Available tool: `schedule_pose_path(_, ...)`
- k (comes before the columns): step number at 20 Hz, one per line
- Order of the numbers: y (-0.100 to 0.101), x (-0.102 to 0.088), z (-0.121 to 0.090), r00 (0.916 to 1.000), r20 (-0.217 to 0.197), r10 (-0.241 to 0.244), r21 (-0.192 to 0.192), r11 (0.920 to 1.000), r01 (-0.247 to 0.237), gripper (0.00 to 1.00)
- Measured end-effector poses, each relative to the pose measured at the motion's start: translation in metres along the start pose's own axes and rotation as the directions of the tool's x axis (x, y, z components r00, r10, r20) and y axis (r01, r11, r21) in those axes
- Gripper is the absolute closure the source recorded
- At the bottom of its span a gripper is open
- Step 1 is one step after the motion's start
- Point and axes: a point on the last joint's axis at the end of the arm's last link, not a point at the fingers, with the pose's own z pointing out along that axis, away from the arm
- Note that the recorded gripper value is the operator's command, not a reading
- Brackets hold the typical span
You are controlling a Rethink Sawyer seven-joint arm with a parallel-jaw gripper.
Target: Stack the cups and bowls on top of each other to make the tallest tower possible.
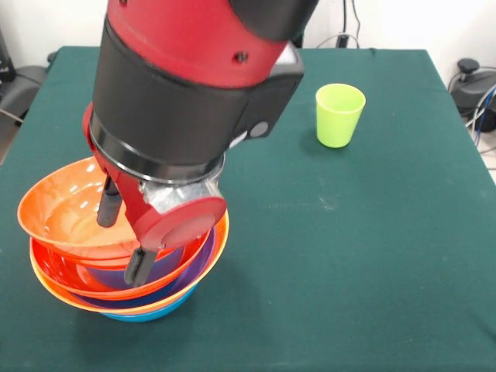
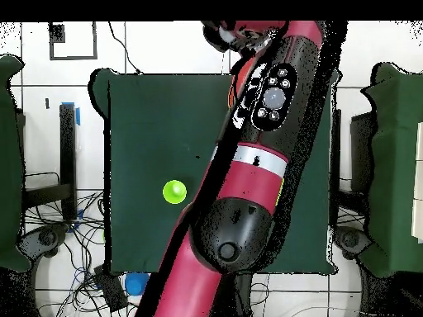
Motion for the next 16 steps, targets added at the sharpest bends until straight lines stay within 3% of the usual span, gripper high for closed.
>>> schedule_pose_path(5, 0.004, -0.003, -0.024, 1.0000, 0.000, 0.009, -0.039, 0.9992, -0.009, 0.00)
schedule_pose_path(9, 0.008, 0.003, -0.057, 0.9998, -0.001, 0.021, -0.082, 0.9964, -0.021, 0.00)
schedule_pose_path(15, 0.001, 0.023, -0.094, 0.9985, 0.012, 0.053, -0.072, 0.9961, -0.052, 0.00)
schedule_pose_path(16, -0.006, 0.036, -0.107, 0.9975, 0.011, 0.070, -0.056, 0.9960, -0.069, 0.00)
